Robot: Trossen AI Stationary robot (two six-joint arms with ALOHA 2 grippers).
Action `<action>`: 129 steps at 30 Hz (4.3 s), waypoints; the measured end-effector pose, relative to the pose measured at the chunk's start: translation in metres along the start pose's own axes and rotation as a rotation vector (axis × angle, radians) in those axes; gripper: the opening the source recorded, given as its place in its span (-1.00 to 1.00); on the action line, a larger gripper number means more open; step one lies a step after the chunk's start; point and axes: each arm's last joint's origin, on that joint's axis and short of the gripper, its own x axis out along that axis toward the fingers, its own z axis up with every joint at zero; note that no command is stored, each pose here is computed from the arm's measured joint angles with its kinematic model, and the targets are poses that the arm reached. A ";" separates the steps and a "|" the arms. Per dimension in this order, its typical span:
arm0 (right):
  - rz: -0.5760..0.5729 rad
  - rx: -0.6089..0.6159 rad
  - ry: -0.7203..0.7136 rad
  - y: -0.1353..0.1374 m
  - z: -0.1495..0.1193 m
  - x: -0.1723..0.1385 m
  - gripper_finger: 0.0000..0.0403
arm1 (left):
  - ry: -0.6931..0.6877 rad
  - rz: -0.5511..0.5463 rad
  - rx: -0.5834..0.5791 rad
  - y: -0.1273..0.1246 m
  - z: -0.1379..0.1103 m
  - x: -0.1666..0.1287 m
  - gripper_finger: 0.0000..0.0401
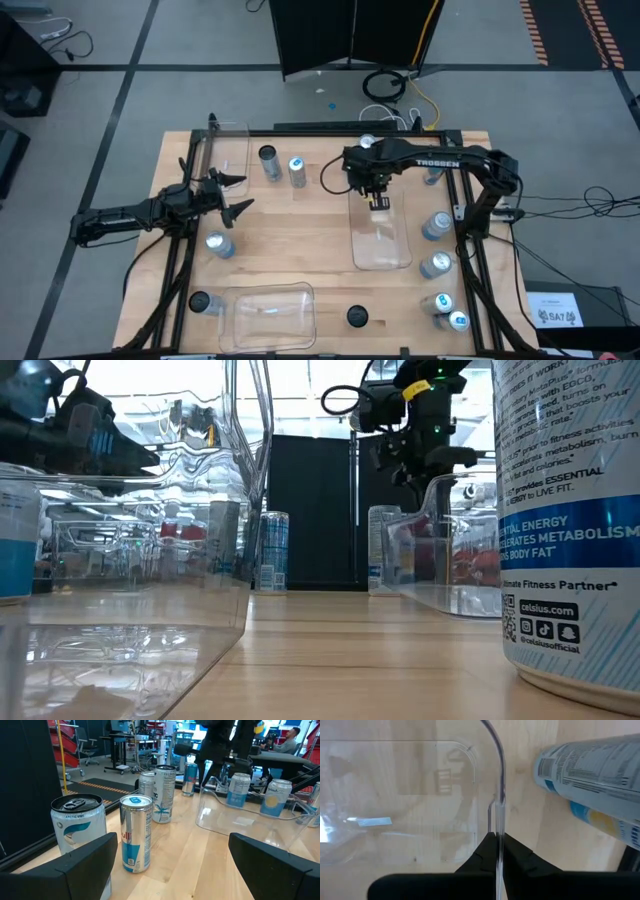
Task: Sort soda cans
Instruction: Move the top right transparent bin to the middle right of the table, then move the top left transparent bin to the middle of the table
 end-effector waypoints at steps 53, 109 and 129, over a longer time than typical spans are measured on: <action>0.108 0.699 -0.670 0.003 0.003 -0.091 -0.46 | 0.000 0.000 0.000 0.000 0.000 0.000 0.94; 0.259 0.572 -1.097 0.105 -0.161 -0.041 -0.47 | -0.056 0.022 -0.405 0.001 0.004 0.000 0.94; 0.234 0.544 -1.100 0.104 -0.161 -0.041 -0.47 | -0.167 0.038 -0.422 0.002 0.015 -0.001 0.94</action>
